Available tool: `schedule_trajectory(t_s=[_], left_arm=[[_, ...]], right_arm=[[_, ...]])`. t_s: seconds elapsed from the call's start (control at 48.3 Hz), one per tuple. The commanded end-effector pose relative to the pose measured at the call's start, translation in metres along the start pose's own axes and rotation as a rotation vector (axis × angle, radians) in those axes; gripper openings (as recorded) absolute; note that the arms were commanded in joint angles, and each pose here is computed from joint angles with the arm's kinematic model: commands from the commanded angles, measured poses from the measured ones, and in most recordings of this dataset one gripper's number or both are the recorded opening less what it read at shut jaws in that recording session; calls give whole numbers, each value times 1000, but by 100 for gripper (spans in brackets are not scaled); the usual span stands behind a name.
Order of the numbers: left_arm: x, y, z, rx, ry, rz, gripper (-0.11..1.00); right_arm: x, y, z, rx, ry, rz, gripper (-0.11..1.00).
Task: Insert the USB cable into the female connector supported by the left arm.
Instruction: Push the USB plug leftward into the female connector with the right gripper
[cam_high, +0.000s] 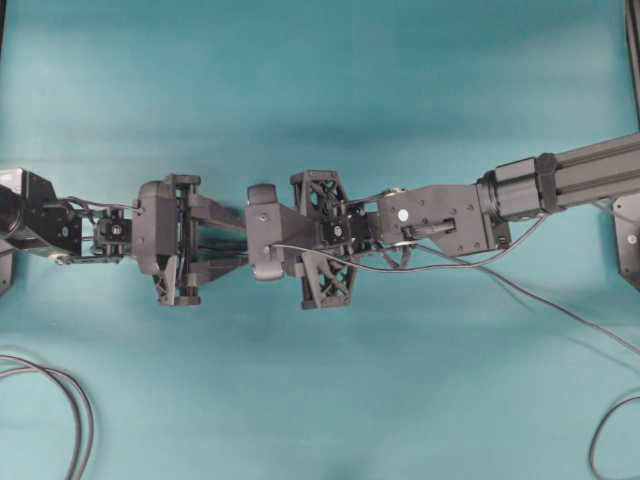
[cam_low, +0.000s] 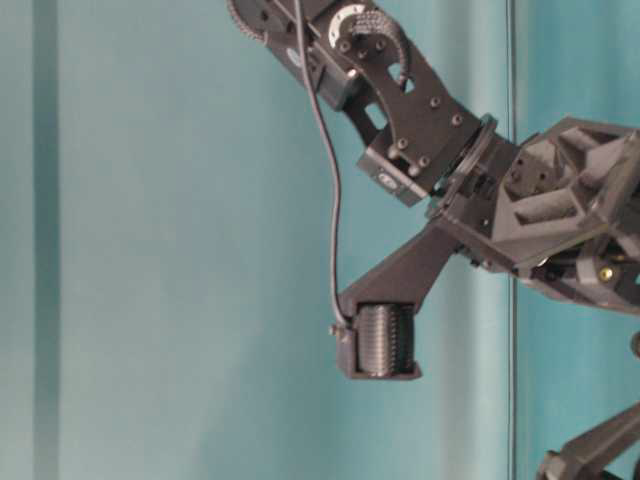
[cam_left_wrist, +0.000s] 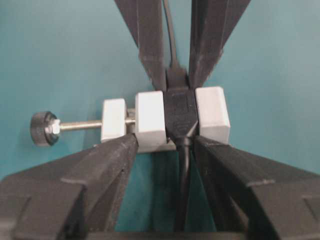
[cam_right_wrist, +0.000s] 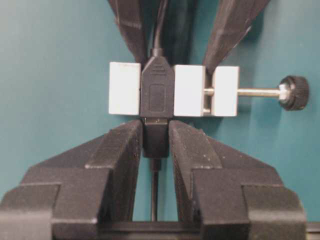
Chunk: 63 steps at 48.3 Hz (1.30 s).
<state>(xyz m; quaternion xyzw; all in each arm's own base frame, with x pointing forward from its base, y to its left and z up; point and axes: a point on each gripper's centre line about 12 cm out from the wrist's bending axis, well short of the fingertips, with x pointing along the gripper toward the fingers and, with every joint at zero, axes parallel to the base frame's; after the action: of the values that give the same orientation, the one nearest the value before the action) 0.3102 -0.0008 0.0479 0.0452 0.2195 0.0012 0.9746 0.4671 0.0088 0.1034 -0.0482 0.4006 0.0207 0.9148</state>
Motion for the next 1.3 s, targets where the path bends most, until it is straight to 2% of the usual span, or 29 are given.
schedule_trajectory(t_s=[0.0,0.58,0.828,1.201,1.242,1.283], left_arm=[[12,2,18,7,-64,11,68],[10,3,17,22,-57,12,68],[-4,4,14,22,-48,13,68],[-10,-3,13,31,-44,-7,68],[-11,-4,11,31,-38,-11,68],[-13,-5,9,31,-33,-15,68]], right_arm=[[-10,-2,34,-4,-99,-5,22],[-11,-3,37,0,-103,-6,22],[-12,0,23,37,-49,-2,22],[-20,0,29,45,-66,-2,22],[-19,0,28,48,-60,-2,27],[-20,0,28,56,-60,-3,38]])
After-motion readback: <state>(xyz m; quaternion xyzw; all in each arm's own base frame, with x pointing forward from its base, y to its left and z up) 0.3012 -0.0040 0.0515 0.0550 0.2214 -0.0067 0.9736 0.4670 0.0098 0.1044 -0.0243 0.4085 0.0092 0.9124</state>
